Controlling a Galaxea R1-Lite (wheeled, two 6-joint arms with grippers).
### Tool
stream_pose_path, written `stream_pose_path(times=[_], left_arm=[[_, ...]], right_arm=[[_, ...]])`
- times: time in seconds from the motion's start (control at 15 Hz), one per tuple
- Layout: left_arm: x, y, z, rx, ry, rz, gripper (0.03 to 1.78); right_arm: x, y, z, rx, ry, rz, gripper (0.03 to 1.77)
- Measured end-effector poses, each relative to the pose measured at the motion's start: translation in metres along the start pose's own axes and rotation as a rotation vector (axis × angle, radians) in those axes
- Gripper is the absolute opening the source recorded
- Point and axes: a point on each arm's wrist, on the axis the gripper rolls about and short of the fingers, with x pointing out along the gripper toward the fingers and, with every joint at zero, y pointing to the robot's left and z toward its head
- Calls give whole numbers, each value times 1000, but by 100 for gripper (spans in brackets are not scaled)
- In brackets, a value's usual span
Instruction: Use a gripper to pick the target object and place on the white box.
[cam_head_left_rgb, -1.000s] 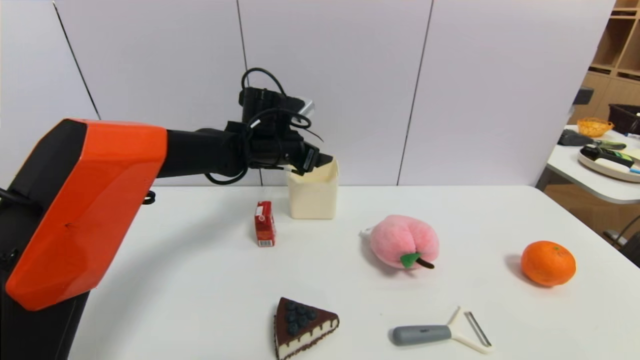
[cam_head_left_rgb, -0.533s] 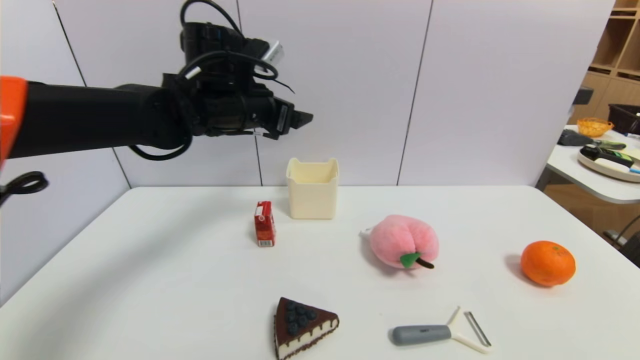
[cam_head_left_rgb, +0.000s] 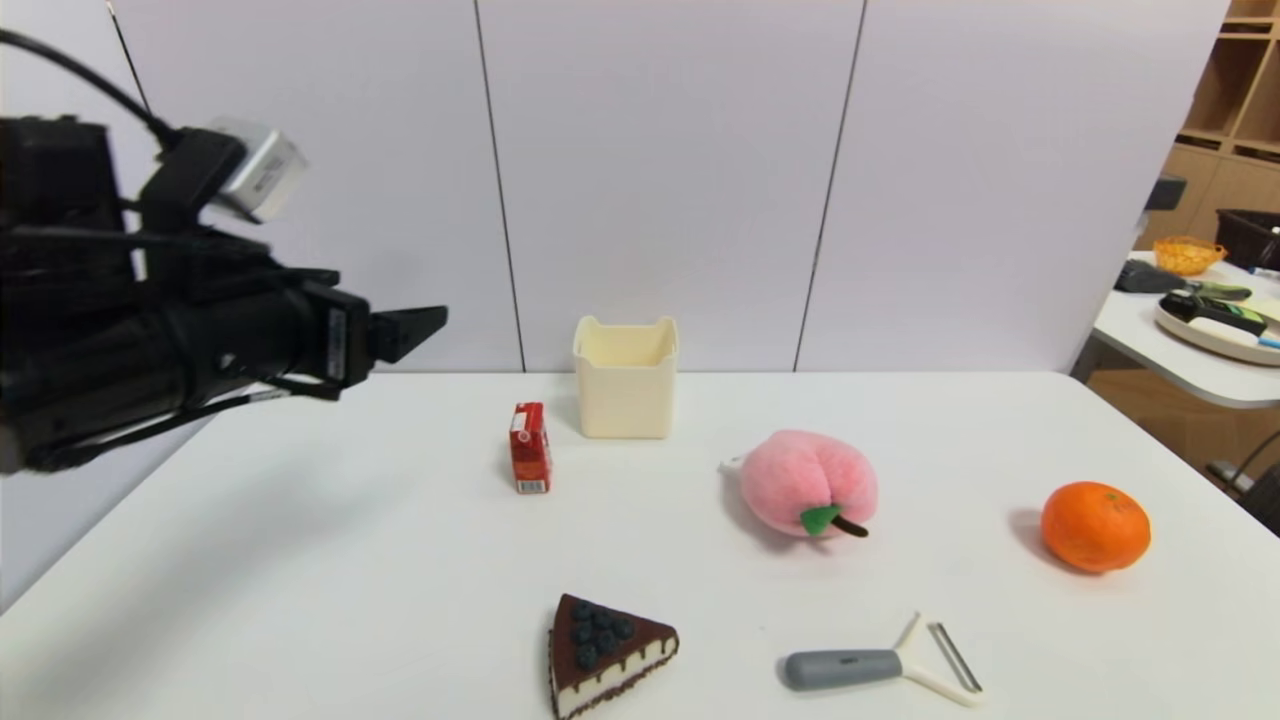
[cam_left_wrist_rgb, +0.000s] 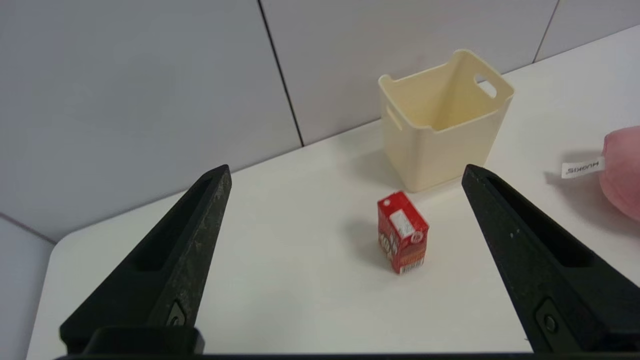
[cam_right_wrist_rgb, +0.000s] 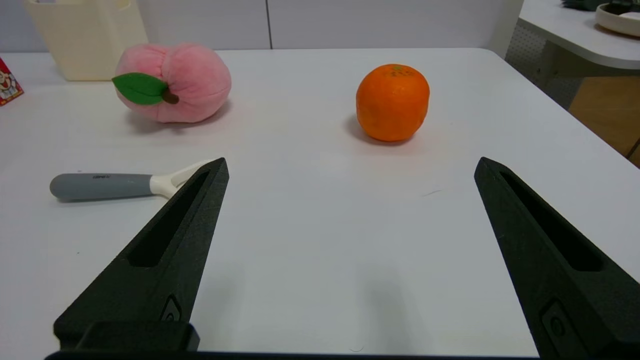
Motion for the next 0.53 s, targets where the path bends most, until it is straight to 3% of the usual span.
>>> stream_pose_path(times=[0.27, 0.53], left_arm=[[-77, 6, -41, -14, -89, 101, 167], [-131, 9, -63, 20, -285, 197, 168]], right_arm=[[0, 0, 0, -1, 0, 0, 170], [0, 0, 0, 0, 0, 0, 170]])
